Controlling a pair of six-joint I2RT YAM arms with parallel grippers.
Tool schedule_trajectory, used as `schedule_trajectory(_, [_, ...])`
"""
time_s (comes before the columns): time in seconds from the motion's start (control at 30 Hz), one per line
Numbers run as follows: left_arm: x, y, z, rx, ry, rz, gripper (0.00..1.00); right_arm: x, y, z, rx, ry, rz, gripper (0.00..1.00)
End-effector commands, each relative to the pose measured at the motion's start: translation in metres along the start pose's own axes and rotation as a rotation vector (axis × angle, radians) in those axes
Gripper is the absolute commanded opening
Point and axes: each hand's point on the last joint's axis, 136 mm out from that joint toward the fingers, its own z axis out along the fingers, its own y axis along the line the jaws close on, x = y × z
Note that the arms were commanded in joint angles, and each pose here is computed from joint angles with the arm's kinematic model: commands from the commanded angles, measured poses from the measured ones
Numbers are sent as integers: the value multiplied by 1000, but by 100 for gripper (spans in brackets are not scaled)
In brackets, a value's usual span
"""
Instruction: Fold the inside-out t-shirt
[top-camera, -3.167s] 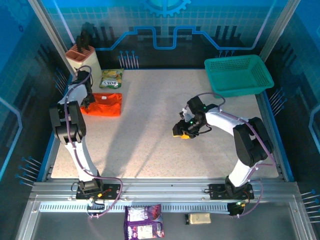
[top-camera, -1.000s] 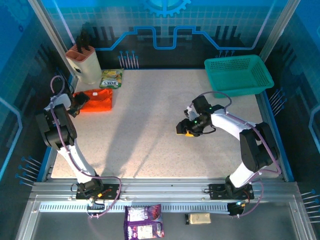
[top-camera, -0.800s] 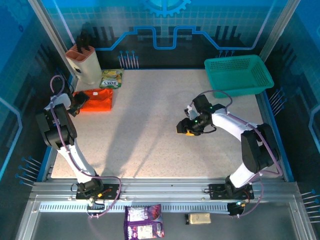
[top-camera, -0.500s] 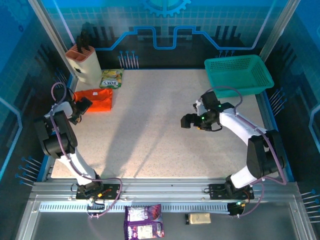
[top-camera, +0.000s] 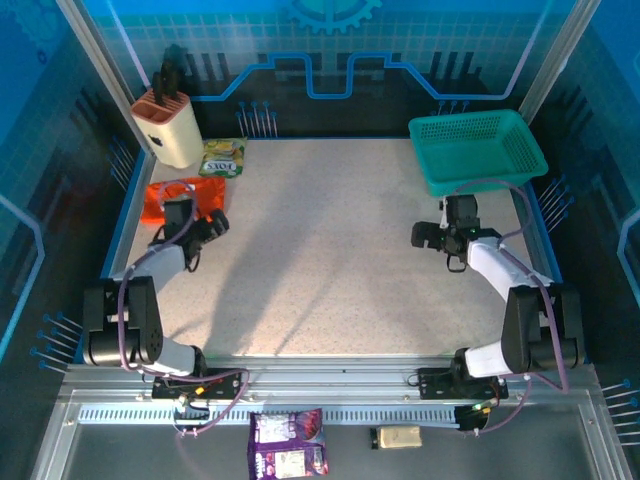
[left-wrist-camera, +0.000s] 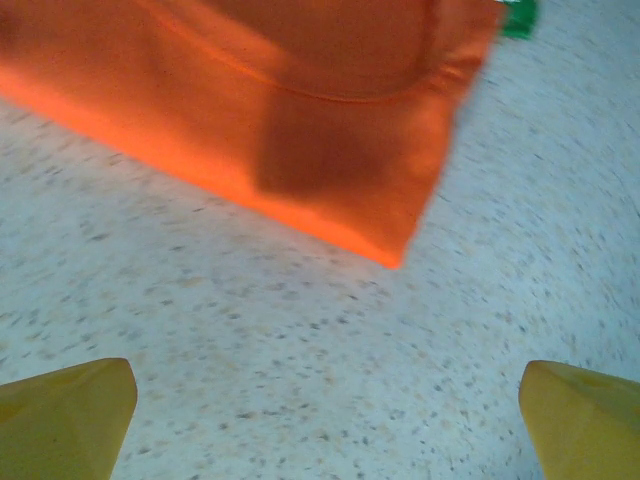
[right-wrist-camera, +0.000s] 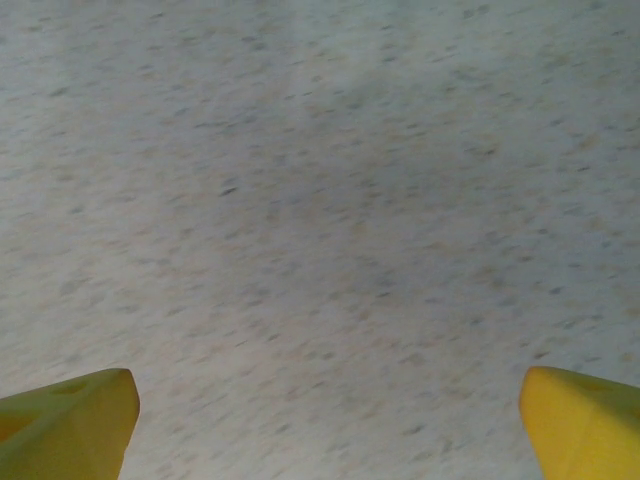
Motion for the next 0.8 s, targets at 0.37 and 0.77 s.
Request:
schedule_trajectory(0.37, [-9, -55, -4, 271, -277, 295, 99, -58, 21, 12, -38, -532, -246, 100])
schedule_trajectory(0.77, [7, -57, -5, 324, -359, 331, 99, -47, 10, 7, -6, -638, -206, 100])
